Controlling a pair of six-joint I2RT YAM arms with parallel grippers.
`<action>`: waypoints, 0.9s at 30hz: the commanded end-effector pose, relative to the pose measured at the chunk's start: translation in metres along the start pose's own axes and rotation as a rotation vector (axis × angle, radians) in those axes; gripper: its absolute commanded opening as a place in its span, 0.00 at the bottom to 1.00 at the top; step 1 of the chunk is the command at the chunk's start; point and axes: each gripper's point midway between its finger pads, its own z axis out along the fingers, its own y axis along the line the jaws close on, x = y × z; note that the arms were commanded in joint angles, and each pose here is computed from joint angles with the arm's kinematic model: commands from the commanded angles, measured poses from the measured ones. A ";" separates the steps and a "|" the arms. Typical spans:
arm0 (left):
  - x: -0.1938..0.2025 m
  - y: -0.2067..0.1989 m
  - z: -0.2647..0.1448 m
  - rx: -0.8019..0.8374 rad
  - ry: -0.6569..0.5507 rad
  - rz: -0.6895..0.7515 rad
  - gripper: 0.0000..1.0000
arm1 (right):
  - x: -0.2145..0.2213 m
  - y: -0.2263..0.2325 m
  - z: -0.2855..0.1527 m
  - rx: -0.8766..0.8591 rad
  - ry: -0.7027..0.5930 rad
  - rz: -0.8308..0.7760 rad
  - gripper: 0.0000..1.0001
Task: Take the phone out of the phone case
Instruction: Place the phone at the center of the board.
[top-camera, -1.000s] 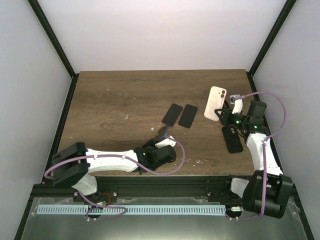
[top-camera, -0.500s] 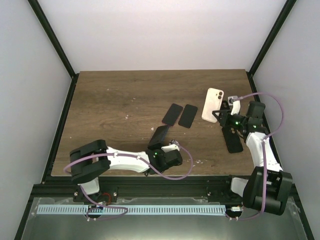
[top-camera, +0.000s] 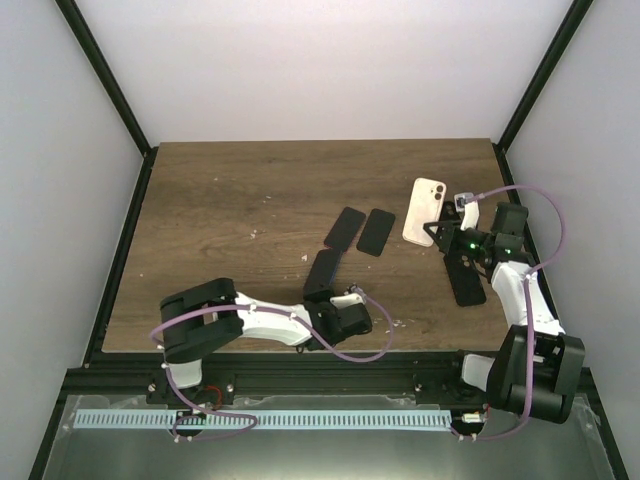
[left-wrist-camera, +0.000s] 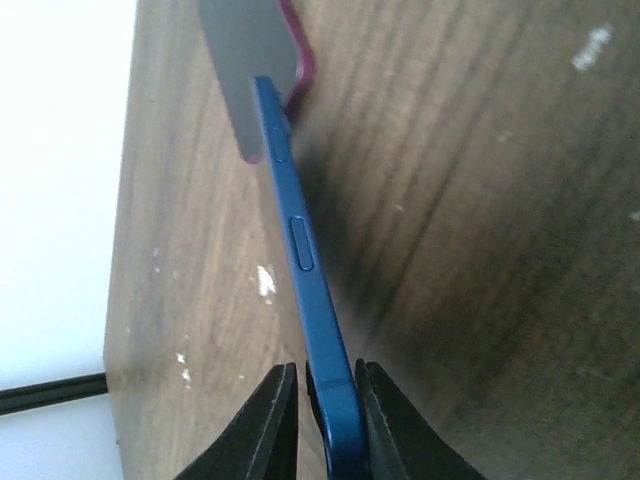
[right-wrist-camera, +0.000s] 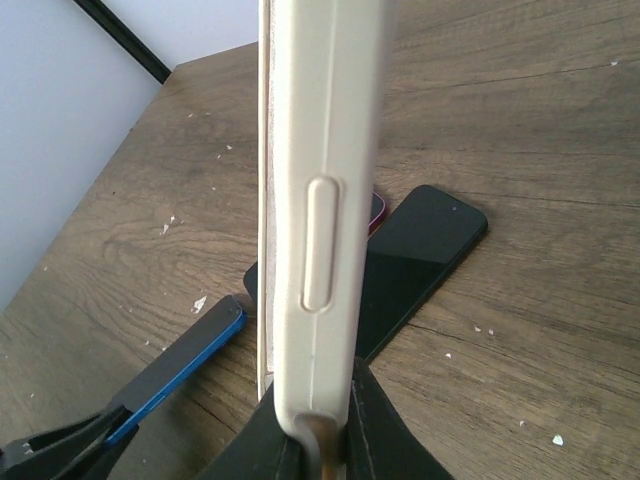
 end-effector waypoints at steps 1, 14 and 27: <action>-0.003 -0.014 0.001 0.040 0.001 0.006 0.18 | -0.011 0.003 -0.002 -0.015 -0.025 -0.038 0.01; -0.010 -0.023 -0.001 0.099 -0.023 -0.091 0.44 | -0.010 0.001 -0.001 -0.012 -0.020 -0.031 0.01; -0.019 -0.012 -0.025 0.326 -0.096 -0.313 0.67 | -0.013 -0.004 -0.001 0.019 -0.015 -0.039 0.01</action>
